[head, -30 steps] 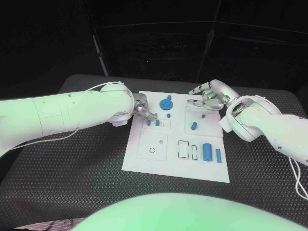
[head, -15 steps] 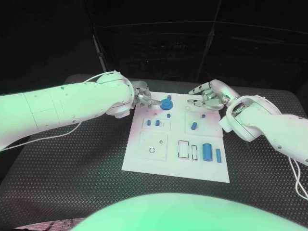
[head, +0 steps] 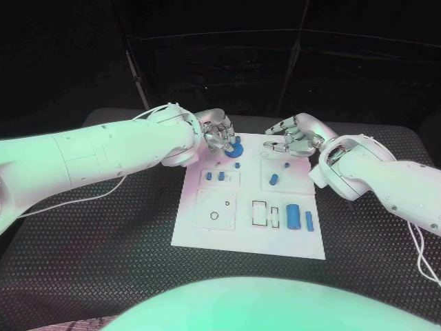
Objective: Assemble the parts on the task board
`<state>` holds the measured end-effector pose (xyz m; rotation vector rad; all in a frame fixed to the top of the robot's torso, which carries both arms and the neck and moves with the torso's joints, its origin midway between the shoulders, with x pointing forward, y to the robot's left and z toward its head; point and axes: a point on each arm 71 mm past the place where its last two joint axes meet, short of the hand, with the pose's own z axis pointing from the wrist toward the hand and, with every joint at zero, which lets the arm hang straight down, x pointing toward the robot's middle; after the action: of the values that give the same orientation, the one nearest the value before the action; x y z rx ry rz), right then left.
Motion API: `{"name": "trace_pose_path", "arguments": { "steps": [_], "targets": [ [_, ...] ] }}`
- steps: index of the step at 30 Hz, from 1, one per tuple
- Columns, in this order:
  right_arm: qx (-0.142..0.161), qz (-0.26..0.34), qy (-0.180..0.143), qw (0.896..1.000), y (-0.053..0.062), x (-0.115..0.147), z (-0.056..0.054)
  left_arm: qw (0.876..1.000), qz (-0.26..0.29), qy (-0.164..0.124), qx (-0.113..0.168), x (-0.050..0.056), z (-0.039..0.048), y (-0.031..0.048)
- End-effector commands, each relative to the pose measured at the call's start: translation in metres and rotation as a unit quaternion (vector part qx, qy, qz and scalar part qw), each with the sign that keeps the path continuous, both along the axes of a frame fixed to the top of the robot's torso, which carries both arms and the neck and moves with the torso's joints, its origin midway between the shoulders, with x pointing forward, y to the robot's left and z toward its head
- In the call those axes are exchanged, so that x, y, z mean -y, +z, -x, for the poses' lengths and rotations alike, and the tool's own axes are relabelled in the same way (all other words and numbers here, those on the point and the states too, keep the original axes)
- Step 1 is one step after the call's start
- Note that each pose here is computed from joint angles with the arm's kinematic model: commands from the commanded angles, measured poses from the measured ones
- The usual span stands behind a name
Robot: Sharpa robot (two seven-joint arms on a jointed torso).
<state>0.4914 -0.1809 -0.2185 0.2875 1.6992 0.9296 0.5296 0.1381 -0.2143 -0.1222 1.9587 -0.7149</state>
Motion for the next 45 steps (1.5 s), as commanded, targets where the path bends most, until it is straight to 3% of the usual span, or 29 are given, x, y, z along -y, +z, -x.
{"name": "trace_pose_path", "arguments": {
  "steps": [1, 6, 15, 25, 45],
  "targets": [
    [0.01, -0.006, 0.003, 1.0, 0.003, -0.002, 0.0, 0.992, 0.035, -0.088, 0.089, 0.013, 0.0023, 0.0065],
    [0.015, -0.009, 0.002, 1.0, 0.004, -0.002, 0.0, 0.986, -0.015, -0.131, 0.101, 0.019, 0.005, -0.0085],
    [0.019, -0.012, 0.0, 1.0, 0.005, -0.002, 0.0, 0.979, -0.078, -0.169, 0.079, 0.028, 0.0088, -0.0273],
    [0.02, -0.013, -0.002, 1.0, 0.005, -0.002, 0.0, 0.977, -0.106, -0.173, 0.064, 0.031, 0.0079, -0.0351],
    [0.019, -0.013, -0.003, 1.0, 0.005, -0.003, 0.0, 0.977, -0.127, -0.161, 0.062, 0.032, 0.0016, -0.0401]
  ]
}}
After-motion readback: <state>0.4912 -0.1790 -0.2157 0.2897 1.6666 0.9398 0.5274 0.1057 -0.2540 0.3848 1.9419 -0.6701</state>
